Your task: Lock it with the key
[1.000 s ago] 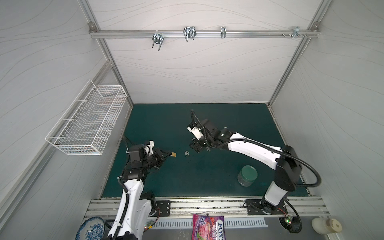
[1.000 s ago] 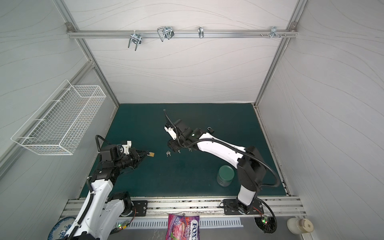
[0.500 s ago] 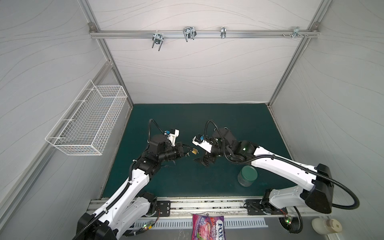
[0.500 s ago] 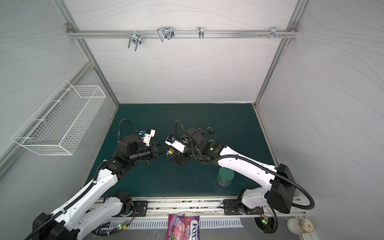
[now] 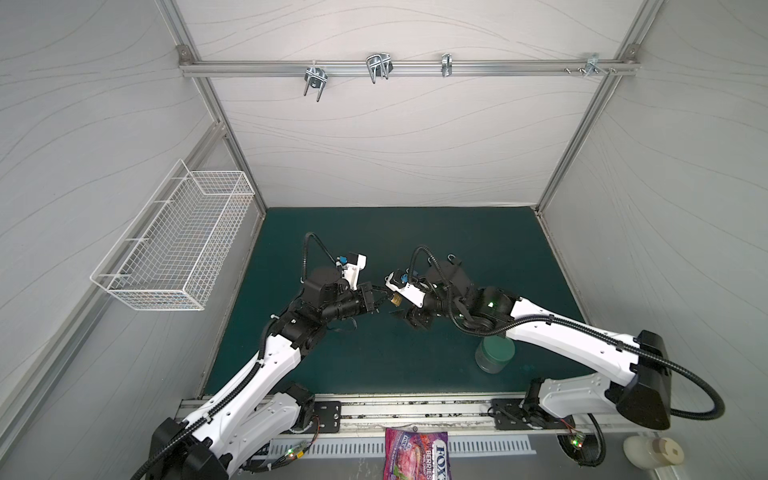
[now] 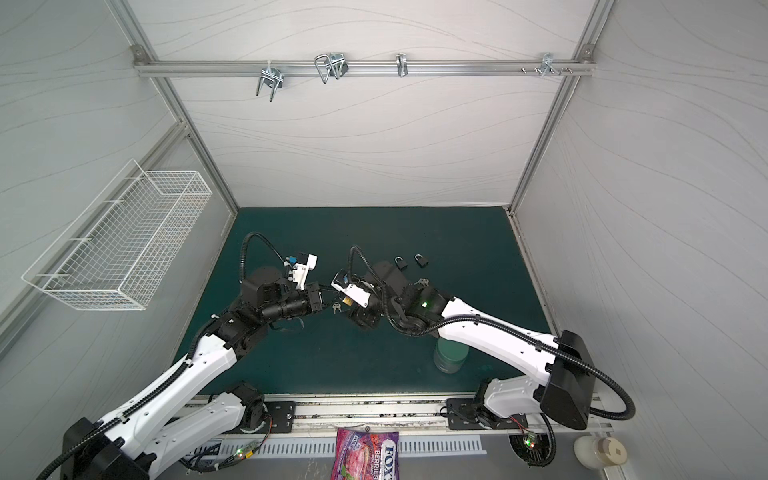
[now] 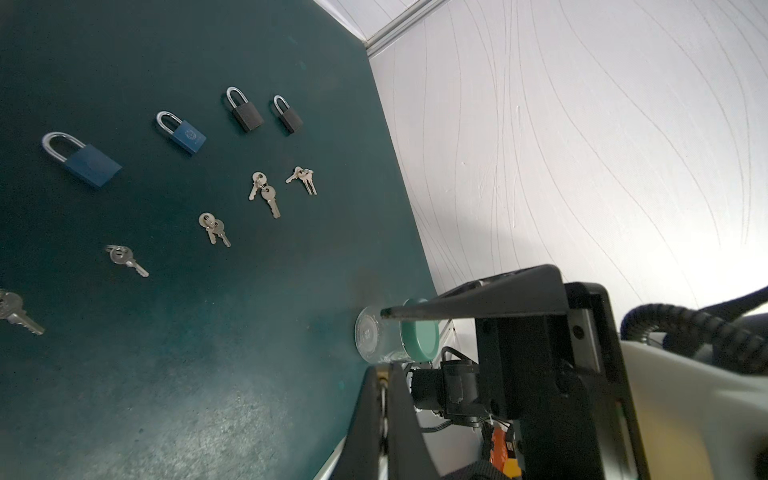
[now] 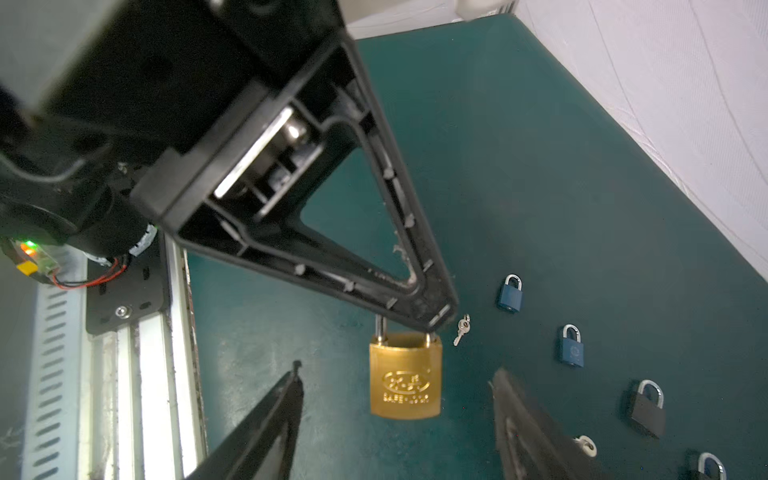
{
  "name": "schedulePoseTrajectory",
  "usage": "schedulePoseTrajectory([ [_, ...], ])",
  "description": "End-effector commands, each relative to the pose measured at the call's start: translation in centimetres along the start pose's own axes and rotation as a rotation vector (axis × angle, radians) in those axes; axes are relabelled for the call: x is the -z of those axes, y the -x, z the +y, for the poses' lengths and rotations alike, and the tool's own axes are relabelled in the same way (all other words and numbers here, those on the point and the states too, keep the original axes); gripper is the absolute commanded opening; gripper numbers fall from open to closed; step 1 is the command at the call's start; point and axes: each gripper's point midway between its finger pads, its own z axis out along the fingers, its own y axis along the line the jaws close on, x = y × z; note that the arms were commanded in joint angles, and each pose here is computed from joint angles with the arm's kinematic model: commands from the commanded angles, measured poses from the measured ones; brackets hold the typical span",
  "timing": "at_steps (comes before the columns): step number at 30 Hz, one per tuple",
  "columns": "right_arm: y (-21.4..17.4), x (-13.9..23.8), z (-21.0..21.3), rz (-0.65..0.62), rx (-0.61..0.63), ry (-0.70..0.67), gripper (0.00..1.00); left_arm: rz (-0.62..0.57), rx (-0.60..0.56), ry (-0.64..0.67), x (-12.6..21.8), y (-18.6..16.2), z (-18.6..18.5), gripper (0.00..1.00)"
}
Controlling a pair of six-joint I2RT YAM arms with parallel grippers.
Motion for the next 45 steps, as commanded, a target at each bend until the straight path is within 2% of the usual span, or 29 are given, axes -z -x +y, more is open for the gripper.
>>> schedulePoseTrajectory([
  [1, 1.8, 0.6, 0.0, -0.061, -0.025, 0.027, 0.66, -0.055, -0.077, -0.071, 0.6, 1.8, -2.9, 0.00],
  [7, 1.5, 0.1, -0.7, -0.037, -0.063, -0.003, 0.56, -0.052, -0.080, -0.076, 0.7, 1.7, -3.1, 0.00],
  [12, 1.4, -0.5, -0.8, -0.015, -0.072, 0.004, 0.51, -0.045, -0.077, -0.086, 0.6, 1.5, -3.1, 0.00],
  [15, 1.6, -0.6, -0.6, -0.022, -0.081, 0.012, 0.43, -0.044, -0.077, -0.086, 0.6, 1.5, -3.1, 0.00],
  [23, 1.3, -0.8, -0.4, -0.009, -0.090, 0.026, 0.40, -0.043, -0.075, -0.097, 0.7, 1.5, -3.4, 0.00],
  [25, 1.3, -0.8, -0.2, -0.011, -0.093, 0.035, 0.32, -0.043, -0.078, -0.095, 0.8, 1.4, -3.4, 0.00],
  [27, 1.4, -0.6, -0.1, -0.015, -0.091, 0.038, 0.27, -0.048, -0.077, -0.091, 0.9, 1.4, -3.3, 0.00],
  [34, 2.0, 0.2, -0.1, -0.038, -0.091, 0.032, 0.18, -0.057, -0.066, -0.087, 1.2, 1.3, -3.3, 0.00],
  [38, 2.6, 1.0, 0.3, -0.066, -0.098, 0.047, 0.02, -0.059, -0.074, -0.072, 1.5, 1.4, -3.4, 0.00],
  [41, 3.0, 1.6, 0.2, -0.083, -0.102, 0.036, 0.00, -0.065, -0.077, -0.049, 1.9, 1.4, -3.3, 0.00],
  [42, 3.1, 1.8, 0.1, -0.087, -0.106, 0.032, 0.00, -0.070, -0.076, -0.041, 2.0, 1.4, -3.2, 0.04],
  [45, 2.9, 2.4, -0.4, -0.100, -0.136, 0.003, 0.00, -0.078, -0.058, -0.004, 2.4, 1.2, -2.5, 0.35],
])
